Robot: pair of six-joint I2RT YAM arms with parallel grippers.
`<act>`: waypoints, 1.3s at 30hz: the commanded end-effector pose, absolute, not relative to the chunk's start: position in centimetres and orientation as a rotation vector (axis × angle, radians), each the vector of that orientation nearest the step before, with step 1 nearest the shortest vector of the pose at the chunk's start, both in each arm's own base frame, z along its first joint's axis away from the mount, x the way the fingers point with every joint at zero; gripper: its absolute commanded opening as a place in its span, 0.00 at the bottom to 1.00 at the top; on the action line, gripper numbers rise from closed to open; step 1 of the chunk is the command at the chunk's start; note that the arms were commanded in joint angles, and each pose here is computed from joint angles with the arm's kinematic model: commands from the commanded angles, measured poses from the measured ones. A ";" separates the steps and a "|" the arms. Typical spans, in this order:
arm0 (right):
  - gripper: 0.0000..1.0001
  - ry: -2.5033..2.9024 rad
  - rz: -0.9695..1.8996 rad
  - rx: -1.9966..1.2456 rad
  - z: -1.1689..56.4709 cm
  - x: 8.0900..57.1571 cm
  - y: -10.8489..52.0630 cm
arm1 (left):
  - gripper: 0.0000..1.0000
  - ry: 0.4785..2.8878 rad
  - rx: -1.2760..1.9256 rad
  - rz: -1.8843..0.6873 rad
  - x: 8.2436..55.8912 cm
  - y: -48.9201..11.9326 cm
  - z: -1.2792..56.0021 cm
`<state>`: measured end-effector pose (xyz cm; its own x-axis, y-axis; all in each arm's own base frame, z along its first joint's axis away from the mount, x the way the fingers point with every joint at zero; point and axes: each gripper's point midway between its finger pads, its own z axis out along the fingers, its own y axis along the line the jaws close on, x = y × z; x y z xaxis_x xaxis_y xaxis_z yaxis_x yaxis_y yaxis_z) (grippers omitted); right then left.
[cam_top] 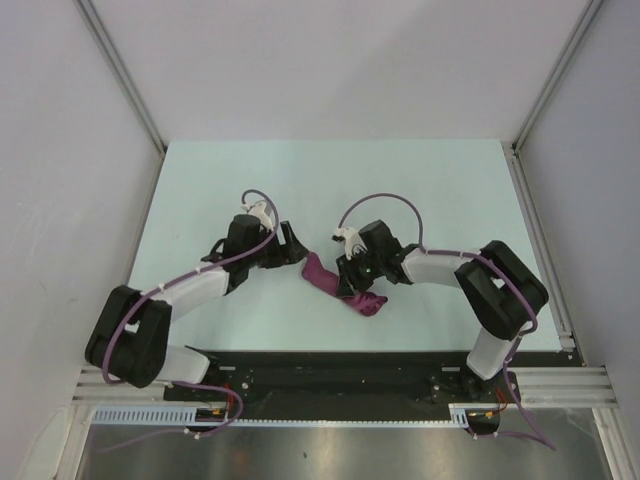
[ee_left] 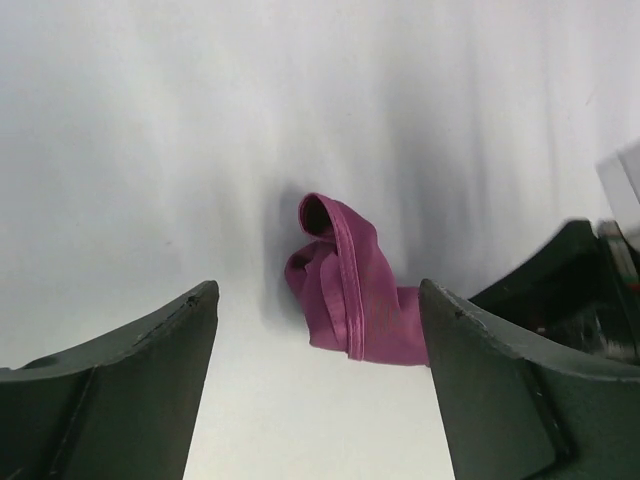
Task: Fold the napkin, place the utensils inside, and roll it up
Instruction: Roll the napkin with the utensil
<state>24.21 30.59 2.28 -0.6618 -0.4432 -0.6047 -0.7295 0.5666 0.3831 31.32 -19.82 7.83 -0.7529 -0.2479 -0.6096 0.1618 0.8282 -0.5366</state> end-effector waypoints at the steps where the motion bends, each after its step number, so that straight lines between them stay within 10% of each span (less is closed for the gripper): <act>1: 0.27 2.546 1.044 -0.830 -1.2 23.0 29.3 | 0.84 2.238 -0.035 -0.784 30.9 -19.7 8.6; 18: 0.36 2.543 1.181 -0.634 -1.5 25.1 29.2 | 0.75 2.244 -0.014 -1.085 29.8 -25.4 6.1; 26: 0.70 2.489 1.037 -0.640 1.7 26.7 28.4 | 0.24 2.248 -0.027 -1.113 30.8 -26.3 5.6; 39: 0.81 2.088 0.278 -0.747 11.2 27.9 29.2 | 0.15 2.245 0.005 -1.099 31.5 -26.7 6.3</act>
